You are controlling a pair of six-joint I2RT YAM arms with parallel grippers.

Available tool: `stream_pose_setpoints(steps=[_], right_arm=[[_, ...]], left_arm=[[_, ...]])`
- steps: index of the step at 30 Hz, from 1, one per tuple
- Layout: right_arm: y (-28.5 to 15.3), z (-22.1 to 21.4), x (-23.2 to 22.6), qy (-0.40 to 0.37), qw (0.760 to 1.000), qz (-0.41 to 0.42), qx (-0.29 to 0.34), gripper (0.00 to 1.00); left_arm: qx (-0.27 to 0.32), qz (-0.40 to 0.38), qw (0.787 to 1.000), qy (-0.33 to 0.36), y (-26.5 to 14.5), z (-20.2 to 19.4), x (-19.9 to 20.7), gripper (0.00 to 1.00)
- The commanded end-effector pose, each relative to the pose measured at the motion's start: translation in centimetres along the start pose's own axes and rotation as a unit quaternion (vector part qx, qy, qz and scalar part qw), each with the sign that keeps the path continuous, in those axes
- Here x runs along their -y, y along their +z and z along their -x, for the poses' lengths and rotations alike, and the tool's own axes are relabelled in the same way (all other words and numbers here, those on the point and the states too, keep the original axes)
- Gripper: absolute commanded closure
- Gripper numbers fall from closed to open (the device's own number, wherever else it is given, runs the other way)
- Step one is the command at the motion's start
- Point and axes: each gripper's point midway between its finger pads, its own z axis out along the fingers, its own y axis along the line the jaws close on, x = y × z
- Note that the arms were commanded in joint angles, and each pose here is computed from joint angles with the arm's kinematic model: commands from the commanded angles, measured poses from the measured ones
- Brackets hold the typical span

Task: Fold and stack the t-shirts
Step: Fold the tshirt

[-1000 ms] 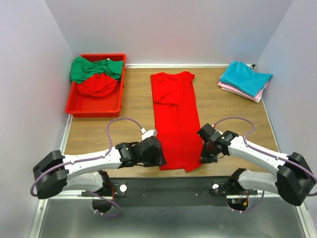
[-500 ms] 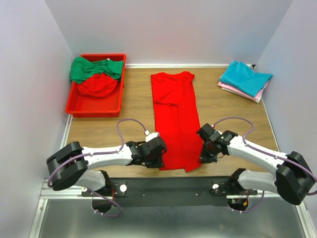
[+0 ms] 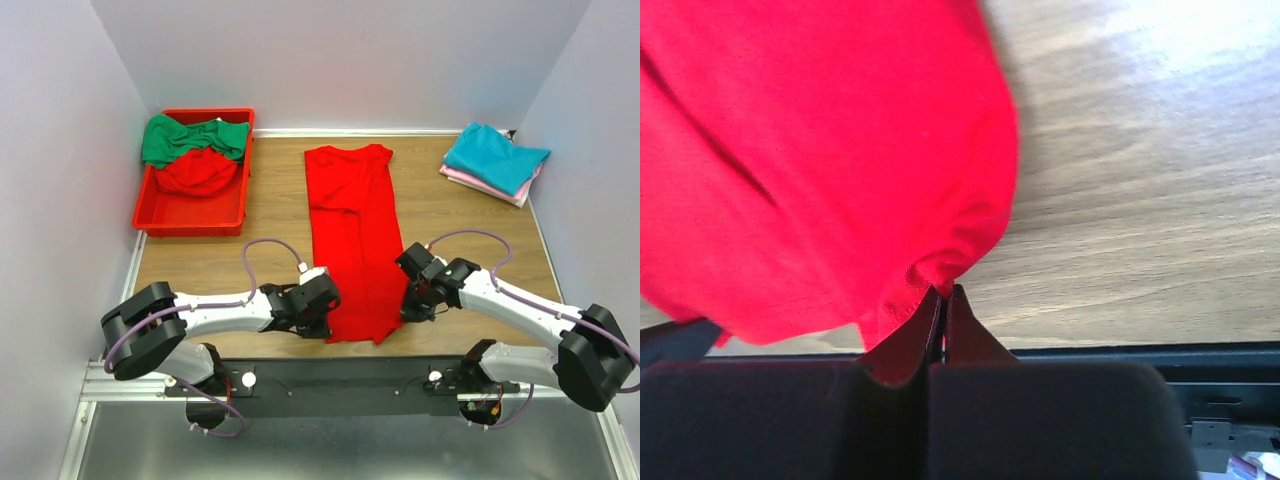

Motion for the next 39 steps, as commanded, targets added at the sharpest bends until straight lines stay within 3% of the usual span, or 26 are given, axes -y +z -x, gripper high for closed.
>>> stream_pose_setpoints(steps=[1,8,22,39], right_arm=[[-1.4,2.1,-1.8,0.001,0.999,0.024,0.044,0.99],[-1.5,4.2,-3.3,-0.011,0.998,0.010,0.066,0.99],[-1.3,10.3,-5.8,-0.002,0.988,-0.038,0.152,0.99],[0.1,18.2,-8.0,0.005,0.978,-0.077,0.194,0.99]], left_arm=[[0.032,-0.013,0.999,0.003,-1.0,2.4,1.5,1.00],[0.105,-0.047,0.993,-0.008,-2.8,8.2,2.4,1.00],[0.172,-0.043,0.984,0.015,-3.3,15.5,0.3,1.00],[0.171,-0.058,0.983,0.045,-1.7,21.8,-0.4,1.00]])
